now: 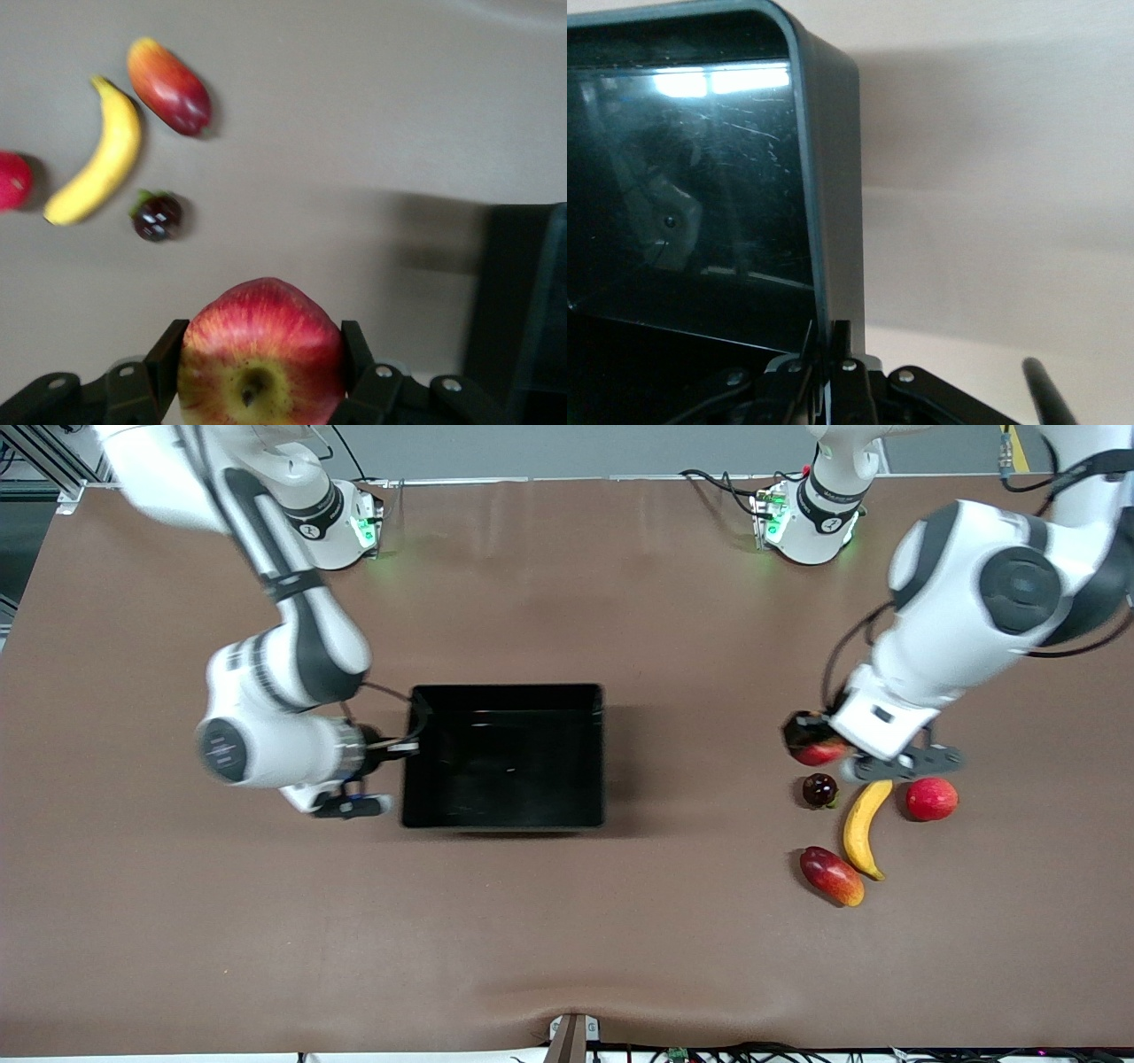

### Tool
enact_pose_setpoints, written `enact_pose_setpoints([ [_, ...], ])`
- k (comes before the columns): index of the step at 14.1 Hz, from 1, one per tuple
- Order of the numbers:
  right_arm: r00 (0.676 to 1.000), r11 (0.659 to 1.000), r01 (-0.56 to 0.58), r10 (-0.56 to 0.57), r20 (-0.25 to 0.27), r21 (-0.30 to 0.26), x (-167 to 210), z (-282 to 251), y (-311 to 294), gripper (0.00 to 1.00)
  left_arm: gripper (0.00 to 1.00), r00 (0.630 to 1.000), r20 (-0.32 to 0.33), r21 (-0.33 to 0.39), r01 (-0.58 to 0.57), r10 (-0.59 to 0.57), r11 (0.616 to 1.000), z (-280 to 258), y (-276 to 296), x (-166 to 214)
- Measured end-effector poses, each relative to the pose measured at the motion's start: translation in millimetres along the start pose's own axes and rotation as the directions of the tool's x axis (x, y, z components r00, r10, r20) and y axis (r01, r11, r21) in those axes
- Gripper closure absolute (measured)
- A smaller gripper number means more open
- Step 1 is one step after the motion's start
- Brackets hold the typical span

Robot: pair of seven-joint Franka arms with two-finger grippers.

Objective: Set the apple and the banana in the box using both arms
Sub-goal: 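Drag the tray with the right gripper while the left gripper lifts the apple, then lower the apple into the tray with the left gripper while the right gripper withdraws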

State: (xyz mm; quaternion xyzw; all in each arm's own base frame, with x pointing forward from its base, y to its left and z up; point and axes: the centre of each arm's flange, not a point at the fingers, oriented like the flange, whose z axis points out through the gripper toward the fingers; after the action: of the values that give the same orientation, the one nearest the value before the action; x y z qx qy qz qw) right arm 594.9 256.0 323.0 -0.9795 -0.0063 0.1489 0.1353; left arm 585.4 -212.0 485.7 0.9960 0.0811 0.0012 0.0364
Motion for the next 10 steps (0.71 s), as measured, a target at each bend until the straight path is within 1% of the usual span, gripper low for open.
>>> enact_pose_setpoints([
  [3, 0.999, 1.0, -0.02, 0.02, -0.025, -0.013, -11.4, 24.8, -44.8, 0.94, 0.27, 0.997, 0.01, -0.011, 0.077, -0.077, 0.997, 12.4, 37.7, -25.6],
  [5, 0.998, 0.999, -0.045, 0.045, -0.039, -0.019, -13.2, 50.2, -63.1, 0.94, 0.27, 0.992, 0.007, -0.023, 0.123, -0.123, 0.992, 33.6, 62.3, -44.4],
  [8, 0.996, 0.997, -0.068, 0.067, -0.051, -0.031, -13.3, 93.6, -82.8, 0.94, 0.27, 0.981, -0.01, -0.073, 0.192, -0.193, 0.979, 75.3, 90.7, -69.1],
  [10, 0.995, 0.996, -0.086, 0.084, -0.059, -0.031, -12.8, 109.9, -89.5, 0.94, 0.27, 0.974, -0.006, -0.098, 0.226, -0.228, 0.969, 100.9, 107.2, -80.5],
])
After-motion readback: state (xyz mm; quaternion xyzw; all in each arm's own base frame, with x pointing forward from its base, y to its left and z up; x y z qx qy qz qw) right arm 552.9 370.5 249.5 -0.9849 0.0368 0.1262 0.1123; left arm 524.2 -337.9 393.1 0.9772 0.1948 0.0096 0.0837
